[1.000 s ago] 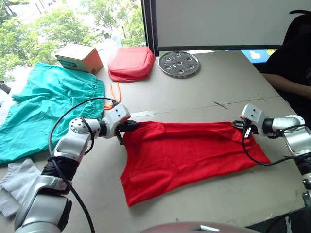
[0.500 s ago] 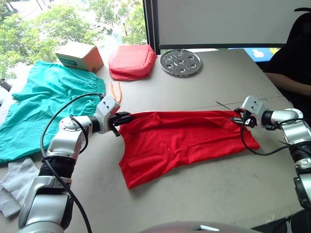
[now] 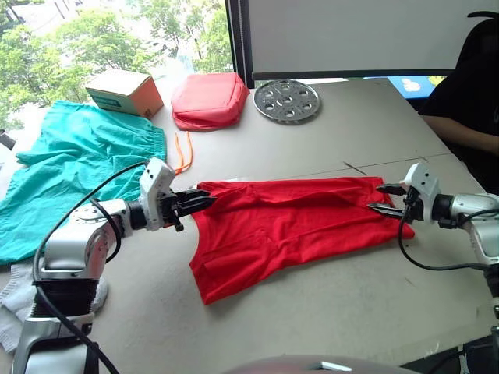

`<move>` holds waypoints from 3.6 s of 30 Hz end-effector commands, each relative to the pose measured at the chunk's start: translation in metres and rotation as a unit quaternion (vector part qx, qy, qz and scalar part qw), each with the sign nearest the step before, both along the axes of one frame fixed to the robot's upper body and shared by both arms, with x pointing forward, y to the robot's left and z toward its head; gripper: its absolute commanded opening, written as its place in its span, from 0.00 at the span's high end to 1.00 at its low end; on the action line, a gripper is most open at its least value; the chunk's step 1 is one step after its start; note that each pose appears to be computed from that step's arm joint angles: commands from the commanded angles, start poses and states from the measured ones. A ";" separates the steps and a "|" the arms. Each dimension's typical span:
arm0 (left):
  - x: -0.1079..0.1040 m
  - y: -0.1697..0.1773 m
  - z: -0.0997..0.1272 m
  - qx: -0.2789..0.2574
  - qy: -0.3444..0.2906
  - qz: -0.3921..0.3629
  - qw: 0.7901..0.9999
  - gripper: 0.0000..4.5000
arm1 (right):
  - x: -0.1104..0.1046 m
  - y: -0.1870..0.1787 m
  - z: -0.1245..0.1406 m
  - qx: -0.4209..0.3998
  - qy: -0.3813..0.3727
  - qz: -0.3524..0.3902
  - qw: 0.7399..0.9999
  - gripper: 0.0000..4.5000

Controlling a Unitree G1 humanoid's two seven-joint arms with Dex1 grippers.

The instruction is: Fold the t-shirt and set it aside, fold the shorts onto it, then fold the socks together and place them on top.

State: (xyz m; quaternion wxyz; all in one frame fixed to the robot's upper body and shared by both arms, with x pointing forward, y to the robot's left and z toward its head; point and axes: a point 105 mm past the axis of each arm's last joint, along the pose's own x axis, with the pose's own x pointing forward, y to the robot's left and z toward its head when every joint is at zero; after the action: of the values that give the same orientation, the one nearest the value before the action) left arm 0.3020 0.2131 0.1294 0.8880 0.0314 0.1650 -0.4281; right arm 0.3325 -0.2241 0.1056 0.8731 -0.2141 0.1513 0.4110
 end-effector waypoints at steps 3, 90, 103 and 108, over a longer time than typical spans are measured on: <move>0.011 -0.009 -0.003 0.000 0.016 0.012 1.000 0.67 | 0.014 0.003 -0.007 -0.011 0.000 -0.024 1.000 0.40; -0.022 -0.023 -0.029 0.170 -0.146 -0.161 0.961 0.84 | -0.024 0.047 0.031 0.080 -0.066 0.136 0.985 0.38; 0.004 -0.012 0.030 0.010 -0.084 -0.074 0.994 0.51 | 0.016 0.014 0.005 0.021 -0.002 0.001 1.000 0.38; 0.033 -0.012 0.012 0.077 -0.093 -0.012 0.993 0.50 | 0.024 0.001 -0.008 -0.014 0.023 -0.029 0.999 0.67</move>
State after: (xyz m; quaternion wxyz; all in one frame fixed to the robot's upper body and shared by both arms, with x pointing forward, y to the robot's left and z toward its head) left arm 0.3281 0.2006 0.1426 0.8836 0.1252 0.1113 -0.4372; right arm 0.3510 -0.2166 0.0868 0.8743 -0.1967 0.1897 0.4013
